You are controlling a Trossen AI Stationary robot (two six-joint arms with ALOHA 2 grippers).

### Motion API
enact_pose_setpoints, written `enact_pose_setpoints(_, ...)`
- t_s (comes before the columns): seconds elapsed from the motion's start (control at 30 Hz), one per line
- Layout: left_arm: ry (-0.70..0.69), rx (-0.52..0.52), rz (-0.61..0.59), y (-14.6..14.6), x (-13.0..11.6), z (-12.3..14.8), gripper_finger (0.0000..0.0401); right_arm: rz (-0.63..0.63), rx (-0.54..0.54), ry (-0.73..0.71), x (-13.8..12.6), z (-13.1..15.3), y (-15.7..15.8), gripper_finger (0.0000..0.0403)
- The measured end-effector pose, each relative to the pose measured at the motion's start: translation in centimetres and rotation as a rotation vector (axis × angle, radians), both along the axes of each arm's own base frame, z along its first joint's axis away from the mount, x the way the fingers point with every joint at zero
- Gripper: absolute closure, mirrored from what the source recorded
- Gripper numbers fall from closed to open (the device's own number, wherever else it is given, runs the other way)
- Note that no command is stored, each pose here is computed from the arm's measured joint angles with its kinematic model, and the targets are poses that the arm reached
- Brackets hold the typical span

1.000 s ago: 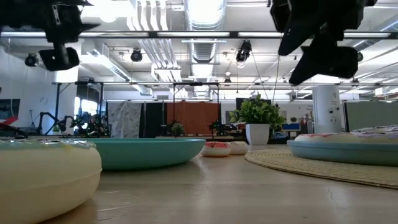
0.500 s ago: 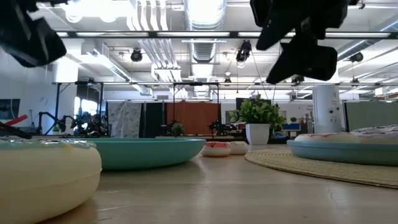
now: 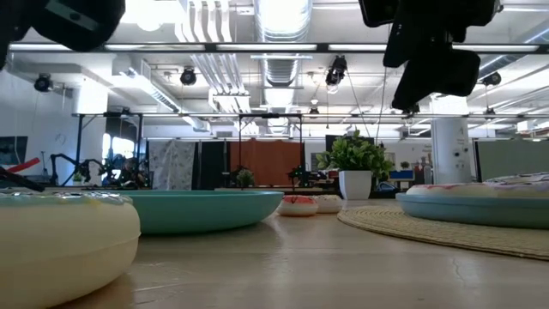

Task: Pick & Place donuts
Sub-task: Put the large light blue donut on the light blue plate

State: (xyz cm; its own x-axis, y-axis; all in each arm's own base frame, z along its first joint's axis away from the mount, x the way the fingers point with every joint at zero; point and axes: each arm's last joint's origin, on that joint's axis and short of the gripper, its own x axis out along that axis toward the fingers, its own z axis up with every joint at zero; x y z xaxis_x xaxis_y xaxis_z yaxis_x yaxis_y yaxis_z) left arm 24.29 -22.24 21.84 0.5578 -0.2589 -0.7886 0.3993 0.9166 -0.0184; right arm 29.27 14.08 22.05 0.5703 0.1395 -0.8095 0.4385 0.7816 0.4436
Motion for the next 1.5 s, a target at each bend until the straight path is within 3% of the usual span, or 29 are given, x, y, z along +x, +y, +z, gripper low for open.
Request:
enact_pose_setpoints(0.3,0.029,-0.024,-0.083,-3.0,2.5,-0.4,0.0289,0.014,0.006,0.021,-0.6,0.1,1.0,0.0187)
enact_pose_setpoints(0.67,-0.031,0.069,-0.204,-3.8,3.0,-1.5,0.0212,0.014,0.006,0.030,-1.1,0.0,1.6,0.0187)
enact_pose_setpoints(0.93,-0.070,0.137,-0.203,-4.3,4.1,-3.6,0.0212,-0.006,-0.003,0.071,-1.4,-0.2,1.4,0.0187)
enact_pose_setpoints(1.33,0.039,0.136,-0.190,-4.5,4.7,-6.9,0.0215,-0.005,-0.002,0.070,-1.4,-0.2,1.5,0.0187)
enact_pose_setpoints(1.5,0.023,0.164,-0.143,-4.2,4.8,-6.8,0.0254,0.013,0.001,0.059,-1.7,0.2,1.7,0.0187)
